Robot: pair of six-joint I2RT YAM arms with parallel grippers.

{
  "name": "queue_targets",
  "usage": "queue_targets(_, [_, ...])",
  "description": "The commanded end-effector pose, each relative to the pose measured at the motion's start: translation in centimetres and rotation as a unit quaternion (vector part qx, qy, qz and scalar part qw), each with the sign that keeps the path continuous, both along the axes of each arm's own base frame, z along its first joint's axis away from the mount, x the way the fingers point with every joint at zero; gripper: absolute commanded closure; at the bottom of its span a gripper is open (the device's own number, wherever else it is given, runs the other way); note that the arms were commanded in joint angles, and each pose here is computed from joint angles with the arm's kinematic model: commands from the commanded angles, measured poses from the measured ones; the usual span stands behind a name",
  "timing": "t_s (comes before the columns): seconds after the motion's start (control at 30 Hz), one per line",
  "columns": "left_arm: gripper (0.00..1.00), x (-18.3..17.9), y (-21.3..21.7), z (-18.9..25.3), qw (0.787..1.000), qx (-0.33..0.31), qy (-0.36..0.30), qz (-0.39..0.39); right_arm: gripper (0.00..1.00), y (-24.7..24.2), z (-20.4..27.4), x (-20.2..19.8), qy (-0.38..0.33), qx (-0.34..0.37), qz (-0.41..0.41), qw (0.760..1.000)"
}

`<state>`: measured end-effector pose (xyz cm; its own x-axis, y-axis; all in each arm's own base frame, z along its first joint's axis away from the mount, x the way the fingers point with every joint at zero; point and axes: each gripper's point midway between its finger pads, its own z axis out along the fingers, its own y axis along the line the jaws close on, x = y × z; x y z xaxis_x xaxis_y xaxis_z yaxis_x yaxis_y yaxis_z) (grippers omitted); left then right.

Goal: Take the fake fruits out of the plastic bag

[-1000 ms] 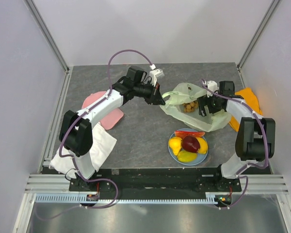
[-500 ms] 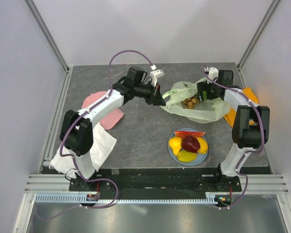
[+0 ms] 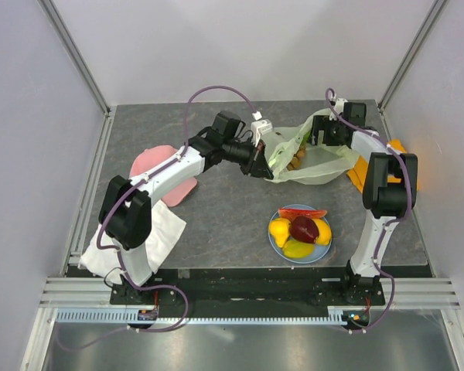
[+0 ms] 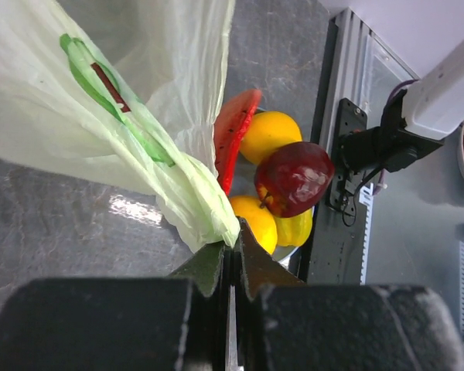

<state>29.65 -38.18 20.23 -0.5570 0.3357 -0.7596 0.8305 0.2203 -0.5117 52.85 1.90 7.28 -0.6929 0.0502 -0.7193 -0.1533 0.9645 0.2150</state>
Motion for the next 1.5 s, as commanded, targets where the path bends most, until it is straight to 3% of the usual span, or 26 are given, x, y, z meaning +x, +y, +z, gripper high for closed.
queue_targets(0.0, [0.98, -0.9, -0.4, 0.9, 1.000, -0.011, -0.013, -0.023, 0.02, -1.0, 1.8, 1.5, -0.009, -0.006, -0.031, 0.999])
queue_targets(0.07, [0.98, -0.6, -0.3, 2.0, 0.999, -0.015, -0.033, -0.017, 0.02, -2.7, 2.9, 0.5, -0.005, -0.011, -0.049, 0.999])
queue_targets(0.2, [0.98, 3.7, 0.8, 4.4, 0.992, 0.007, -0.110, 0.063, 0.02, -4.6, 7.2, -1.2, -0.033, -0.032, -0.029, 0.999])
queue_targets(0.3, [0.98, 8.0, 2.5, 8.6, 0.980, -0.004, -0.155, 0.128, 0.02, -5.0, 11.1, -1.4, -0.065, -0.070, -0.009, 0.995])
queue_targets(0.33, [0.98, 9.0, 2.8, 11.4, 0.974, -0.023, -0.178, 0.138, 0.02, -4.9, 10.8, -2.3, -0.045, -0.075, -0.002, 0.996])
queue_targets(0.5, [0.98, 12.0, 6.4, 17.9, 0.955, -0.057, -0.217, 0.194, 0.02, 0.6, 10.5, -4.6, -0.021, -0.030, 0.104, 0.994])
queue_targets(0.6, [0.98, 11.8, 7.8, 20.8, 0.948, -0.078, -0.232, 0.202, 0.02, 6.5, 12.3, -5.7, -0.061, -0.019, 0.181, 0.981])
queue_targets(0.77, [0.98, 6.7, 9.7, 23.4, 0.951, -0.095, -0.238, 0.173, 0.02, 13.8, 16.3, -8.1, -0.107, 0.008, 0.270, 0.957])
queue_targets(0.9, [0.98, 1.7, 11.8, 20.3, 0.965, -0.069, -0.181, 0.176, 0.02, 17.6, 17.0, -11.0, -0.100, 0.022, 0.320, 0.942])
queue_targets(1.07, [0.98, -4.9, 15.3, 11.7, 0.981, 0.023, -0.090, 0.169, 0.02, 20.2, 14.2, -16.8, -0.038, 0.033, 0.379, 0.924])
queue_targets(1.1, [0.98, -5.7, 16.4, 11.4, 0.977, 0.040, -0.119, 0.169, 0.02, 21.1, 13.1, -18.1, -0.028, 0.030, 0.395, 0.918])
queue_targets(1.2, [0.98, -7.6, 18.3, 8.7, 0.978, 0.086, -0.105, 0.161, 0.02, 23.0, 12.5, -20.1, -0.028, 0.028, 0.429, 0.903])
queue_targets(1.3, [0.98, -8.6, 19.6, 6.8, 0.974, 0.122, -0.105, 0.157, 0.02, 24.5, 12.5, -20.6, -0.028, 0.034, 0.450, 0.892])
queue_targets(1.47, [0.98, -9.1, 21.9, 3.5, 0.964, 0.194, -0.103, 0.153, 0.02, 26.2, 12.5, -17.3, -0.015, 0.043, 0.387, 0.921])
